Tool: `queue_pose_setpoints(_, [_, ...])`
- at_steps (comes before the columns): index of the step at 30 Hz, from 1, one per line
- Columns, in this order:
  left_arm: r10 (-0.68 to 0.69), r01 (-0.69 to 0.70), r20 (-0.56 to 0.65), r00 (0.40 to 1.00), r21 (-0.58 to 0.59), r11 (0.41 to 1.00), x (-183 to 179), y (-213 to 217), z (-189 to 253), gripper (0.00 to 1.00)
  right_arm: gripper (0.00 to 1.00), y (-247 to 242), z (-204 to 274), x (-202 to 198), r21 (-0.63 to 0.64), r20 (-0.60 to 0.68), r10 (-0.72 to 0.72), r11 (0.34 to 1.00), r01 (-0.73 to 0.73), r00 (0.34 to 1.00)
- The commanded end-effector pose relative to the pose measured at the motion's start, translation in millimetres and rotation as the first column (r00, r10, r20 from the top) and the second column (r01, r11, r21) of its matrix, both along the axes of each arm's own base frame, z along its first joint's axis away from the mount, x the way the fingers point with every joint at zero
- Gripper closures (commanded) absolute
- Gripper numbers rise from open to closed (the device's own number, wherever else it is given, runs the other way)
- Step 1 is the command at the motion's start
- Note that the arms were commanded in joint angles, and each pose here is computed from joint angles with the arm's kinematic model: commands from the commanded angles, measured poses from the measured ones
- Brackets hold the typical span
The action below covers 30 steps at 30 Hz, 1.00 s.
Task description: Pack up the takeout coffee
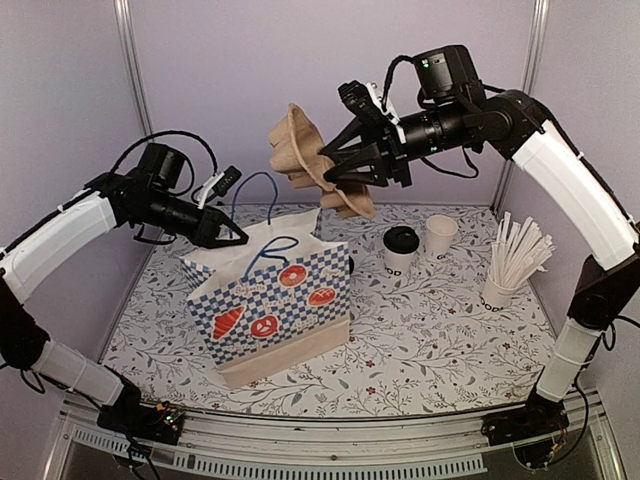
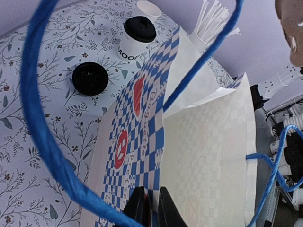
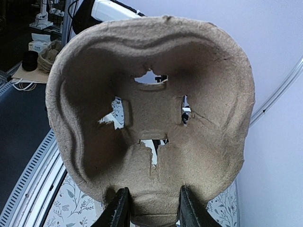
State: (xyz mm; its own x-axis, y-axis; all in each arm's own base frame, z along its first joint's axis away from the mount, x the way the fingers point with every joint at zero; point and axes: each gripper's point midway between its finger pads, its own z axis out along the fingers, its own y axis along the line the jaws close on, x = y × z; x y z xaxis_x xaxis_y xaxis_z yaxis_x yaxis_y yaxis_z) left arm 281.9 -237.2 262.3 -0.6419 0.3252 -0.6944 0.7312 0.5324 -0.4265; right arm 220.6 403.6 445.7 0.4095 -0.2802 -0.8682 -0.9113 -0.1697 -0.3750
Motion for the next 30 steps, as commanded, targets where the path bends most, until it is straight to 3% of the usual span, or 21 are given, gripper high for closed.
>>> queue_pose_setpoints(1, [-0.108,0.110,0.026,0.994,-0.091,0.990,-10.4,-25.1,26.6,0.89,0.65,19.7,2.5,-19.8,0.031,-0.058,0.090,0.996,-0.088,0.994])
queue_pose_setpoints(5, [-0.164,0.165,0.019,0.986,-0.118,0.979,-18.4,-38.6,32.4,0.95,0.65,33.0,-7.1,-34.4,0.016,-0.080,0.136,0.991,-0.136,0.987])
queue_pose_setpoints(14, [-0.250,0.248,0.008,0.968,-0.165,0.955,-32.4,-58.0,36.5,0.97,0.66,46.7,-26.3,-59.0,-0.026,-0.120,0.200,0.978,-0.205,0.972])
queue_pose_setpoints(30, [-0.362,0.348,-0.054,0.931,-0.177,0.921,-41.3,-100.1,18.1,0.99,0.66,38.5,-81.5,-72.9,-0.161,-0.192,0.193,0.961,-0.225,0.962])
